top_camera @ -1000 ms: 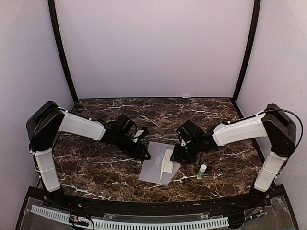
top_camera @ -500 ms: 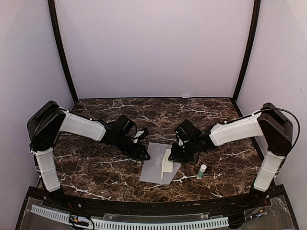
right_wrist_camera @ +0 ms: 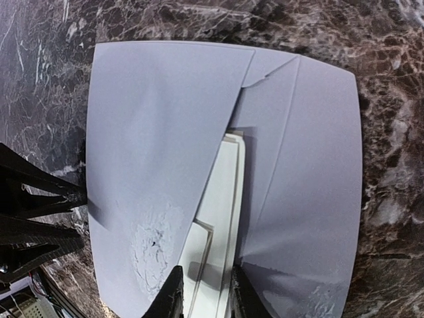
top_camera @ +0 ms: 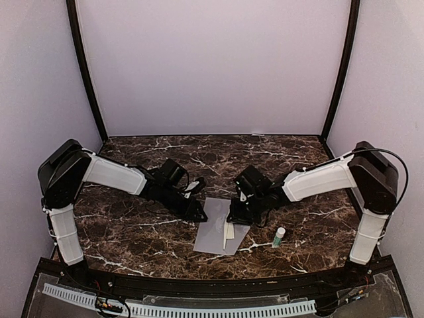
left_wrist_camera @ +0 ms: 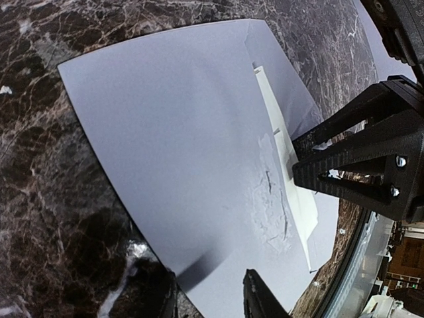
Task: Place the letter into the envelope and seal it
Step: Place the letter in the envelope.
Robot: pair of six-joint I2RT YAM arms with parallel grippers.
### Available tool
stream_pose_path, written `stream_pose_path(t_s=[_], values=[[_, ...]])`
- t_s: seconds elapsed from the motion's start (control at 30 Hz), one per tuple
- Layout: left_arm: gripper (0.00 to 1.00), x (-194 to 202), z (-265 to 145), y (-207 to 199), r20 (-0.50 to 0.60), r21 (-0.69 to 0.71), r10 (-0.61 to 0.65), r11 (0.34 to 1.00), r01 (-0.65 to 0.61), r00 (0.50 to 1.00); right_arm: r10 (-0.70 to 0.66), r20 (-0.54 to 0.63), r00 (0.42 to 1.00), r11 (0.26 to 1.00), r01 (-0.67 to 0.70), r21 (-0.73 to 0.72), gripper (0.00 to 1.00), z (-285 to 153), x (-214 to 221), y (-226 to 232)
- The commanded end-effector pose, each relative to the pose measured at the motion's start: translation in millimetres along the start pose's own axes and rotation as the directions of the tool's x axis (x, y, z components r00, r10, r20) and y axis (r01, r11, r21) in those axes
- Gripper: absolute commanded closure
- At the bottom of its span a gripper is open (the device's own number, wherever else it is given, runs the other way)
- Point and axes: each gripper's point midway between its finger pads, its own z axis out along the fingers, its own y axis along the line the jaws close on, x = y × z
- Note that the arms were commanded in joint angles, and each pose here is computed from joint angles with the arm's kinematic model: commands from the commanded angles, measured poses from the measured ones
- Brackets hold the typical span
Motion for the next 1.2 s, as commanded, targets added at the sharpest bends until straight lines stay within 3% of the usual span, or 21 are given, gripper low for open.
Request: stream_pose_path(t_s=[0.0, 0.5, 0.8, 1.17], values=[[0.67, 15.9, 7.7, -0.5, -0.054, 0.009, -0.011, 1.0, 0.012, 0.998, -0.015, -0.009, 1.0, 1.0, 0.014, -0.019, 0.79, 6.5, 2.8, 11.7], [0.63, 11.6, 2.9, -0.2, -0.04, -0.022, 0.002, 1.0, -0.003, 0.999, -0.011, 0.045, 0.999, 1.0, 0.01, 0.019, 0.75, -15.0, -0.8, 8.6], [0.55, 11.9, -0.6, 0.8, -0.034, -0.037, 0.005, 0.999, -0.007, 0.999, 0.024, 0.039, 0.999, 0.999, -0.025, 0.041, 0.7, -23.7, 25.1, -3.9], [0.56, 31.8, -4.5, 12.6, -0.076, -0.086, -0.002, 0.996, -0.005, 0.997, 0.044, 0.03, 0.999, 0.999, -0.045, 0.031, 0.7, -19.4, 39.3, -7.0]])
